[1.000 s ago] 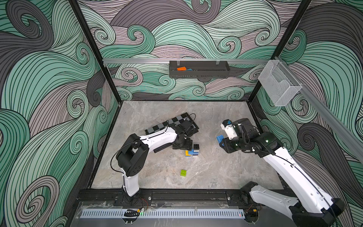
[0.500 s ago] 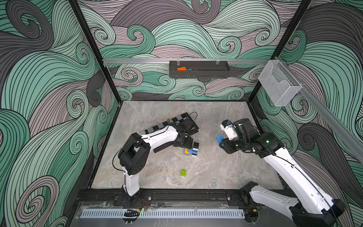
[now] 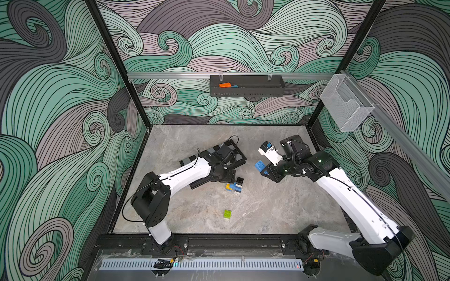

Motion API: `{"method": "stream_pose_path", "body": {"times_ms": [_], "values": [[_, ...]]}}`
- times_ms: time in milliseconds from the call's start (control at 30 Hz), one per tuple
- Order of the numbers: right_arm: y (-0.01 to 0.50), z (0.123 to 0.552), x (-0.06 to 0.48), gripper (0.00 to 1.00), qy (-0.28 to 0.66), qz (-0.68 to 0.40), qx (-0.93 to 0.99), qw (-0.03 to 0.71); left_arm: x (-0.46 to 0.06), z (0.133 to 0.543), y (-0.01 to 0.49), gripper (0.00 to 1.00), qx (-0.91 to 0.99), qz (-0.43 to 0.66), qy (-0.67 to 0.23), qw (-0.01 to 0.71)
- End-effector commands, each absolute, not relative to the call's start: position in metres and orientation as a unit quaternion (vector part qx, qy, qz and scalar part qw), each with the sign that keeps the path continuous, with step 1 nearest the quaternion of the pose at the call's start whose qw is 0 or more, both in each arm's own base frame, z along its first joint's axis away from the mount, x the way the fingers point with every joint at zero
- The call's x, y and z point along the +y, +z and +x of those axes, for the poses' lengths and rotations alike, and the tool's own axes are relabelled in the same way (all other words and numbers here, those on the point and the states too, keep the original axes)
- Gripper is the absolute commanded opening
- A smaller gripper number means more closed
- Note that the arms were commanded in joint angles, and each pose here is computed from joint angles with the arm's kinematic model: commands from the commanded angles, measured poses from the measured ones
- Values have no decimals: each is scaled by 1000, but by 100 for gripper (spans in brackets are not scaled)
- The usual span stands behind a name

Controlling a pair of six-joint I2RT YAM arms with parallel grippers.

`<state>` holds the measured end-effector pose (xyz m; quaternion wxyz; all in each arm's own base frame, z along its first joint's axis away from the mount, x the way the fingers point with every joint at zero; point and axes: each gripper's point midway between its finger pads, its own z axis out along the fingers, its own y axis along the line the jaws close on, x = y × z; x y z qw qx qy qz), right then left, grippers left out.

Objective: Assemble a giraffe with lego
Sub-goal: Adjust the lego brick at the center of the board.

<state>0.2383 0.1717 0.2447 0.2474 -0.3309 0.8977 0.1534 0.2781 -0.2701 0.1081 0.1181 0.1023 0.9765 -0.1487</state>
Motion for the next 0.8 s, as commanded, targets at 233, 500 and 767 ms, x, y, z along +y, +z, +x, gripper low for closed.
{"method": "stream_pose_path", "body": {"times_ms": [233,500,767], "values": [[231,233,189,25,183,-411,866,220,-253,287,114,76,974,42,-198,100],[204,241,211,21,131,-476,852,175,-236,293,131,76,968,10,-232,95],[182,228,203,21,94,-540,821,160,-255,296,154,77,948,-13,-308,77]]}}
